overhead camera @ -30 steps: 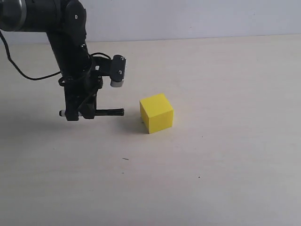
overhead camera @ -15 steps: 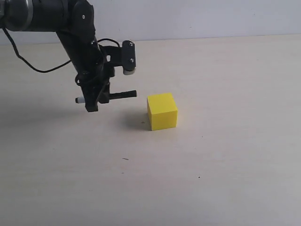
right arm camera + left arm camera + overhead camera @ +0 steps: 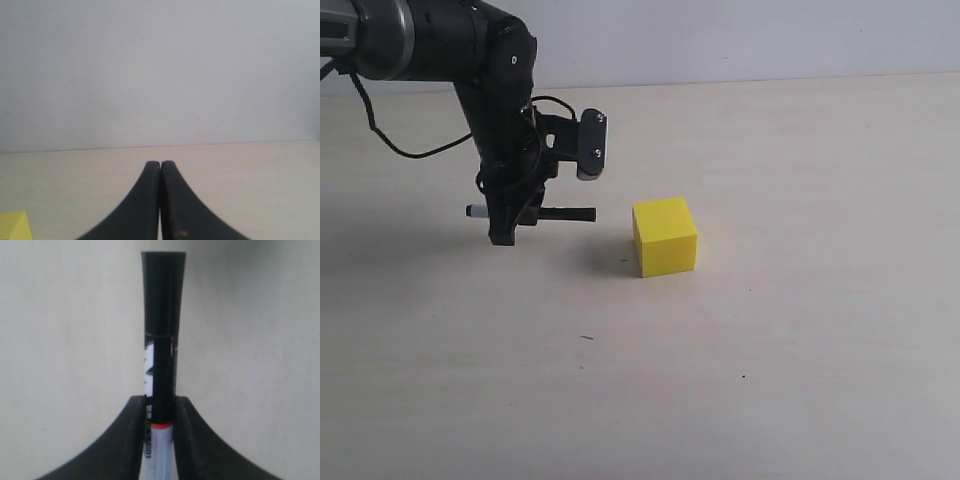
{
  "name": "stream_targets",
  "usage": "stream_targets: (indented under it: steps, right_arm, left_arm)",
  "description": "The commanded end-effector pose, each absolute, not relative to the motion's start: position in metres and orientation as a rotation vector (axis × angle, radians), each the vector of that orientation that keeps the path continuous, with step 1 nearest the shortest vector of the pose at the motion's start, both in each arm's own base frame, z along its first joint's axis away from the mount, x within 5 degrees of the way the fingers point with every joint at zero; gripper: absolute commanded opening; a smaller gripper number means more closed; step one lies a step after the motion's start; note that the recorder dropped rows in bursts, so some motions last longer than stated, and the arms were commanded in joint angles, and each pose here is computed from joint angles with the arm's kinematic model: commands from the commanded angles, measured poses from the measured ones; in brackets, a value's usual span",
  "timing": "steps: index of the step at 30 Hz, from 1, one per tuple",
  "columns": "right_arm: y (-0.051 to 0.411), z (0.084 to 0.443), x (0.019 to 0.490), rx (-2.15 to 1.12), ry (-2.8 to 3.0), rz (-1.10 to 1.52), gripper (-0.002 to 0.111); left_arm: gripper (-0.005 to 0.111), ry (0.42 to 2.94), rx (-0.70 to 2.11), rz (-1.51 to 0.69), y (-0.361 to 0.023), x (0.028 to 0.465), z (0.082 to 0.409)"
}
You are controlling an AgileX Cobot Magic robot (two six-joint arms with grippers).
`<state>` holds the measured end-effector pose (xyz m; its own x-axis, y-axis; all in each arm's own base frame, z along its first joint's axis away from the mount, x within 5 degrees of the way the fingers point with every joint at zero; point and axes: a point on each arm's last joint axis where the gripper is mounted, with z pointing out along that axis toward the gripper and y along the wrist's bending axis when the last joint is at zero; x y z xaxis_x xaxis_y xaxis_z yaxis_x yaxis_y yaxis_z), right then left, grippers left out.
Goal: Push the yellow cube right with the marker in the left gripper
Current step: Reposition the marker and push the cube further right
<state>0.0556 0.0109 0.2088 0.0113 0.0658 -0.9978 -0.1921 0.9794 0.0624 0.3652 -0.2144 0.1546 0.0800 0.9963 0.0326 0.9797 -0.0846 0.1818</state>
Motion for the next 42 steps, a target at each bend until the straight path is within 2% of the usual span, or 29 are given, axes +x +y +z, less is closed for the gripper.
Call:
stream_targets:
  steps: [1, 8, 11, 15, 21, 31, 37, 42]
  right_arm:
    - [0.011, 0.208, 0.055, -0.099, 1.542, 0.195, 0.000]
    - [0.011, 0.208, 0.055, -0.099, 1.542, 0.195, 0.000]
    - [0.011, 0.208, 0.055, -0.099, 1.542, 0.195, 0.000]
    - [0.011, 0.208, 0.055, -0.099, 1.542, 0.195, 0.000]
    - [0.011, 0.208, 0.055, -0.099, 1.542, 0.195, 0.000]
    - [0.011, 0.208, 0.055, -0.099, 1.542, 0.195, 0.000]
    - [0.011, 0.208, 0.055, -0.099, 1.542, 0.195, 0.000]
    - [0.011, 0.208, 0.055, -0.099, 1.542, 0.195, 0.000]
  left_arm:
    - [0.000, 1.980, 2.233, 0.203, -0.233, 0.366, 0.158]
    - [0.000, 1.888, 2.295, 0.196, -0.265, 0.357, 0.158]
    - [0.000, 1.876, 2.294, 0.200, -0.266, 0.357, 0.158]
    - [0.000, 1.957, 2.238, 0.211, -0.248, 0.368, 0.160]
    - [0.000, 1.914, 2.372, 0.224, -0.238, 0.368, 0.160]
    - [0.000, 1.842, 2.398, 0.105, -0.261, 0.358, 0.152]
    - [0.000, 1.789, 2.405, 0.018, -0.295, 0.350, 0.153]
    - [0.000, 1.844, 2.423, 0.010, -0.287, 0.355, 0.154]
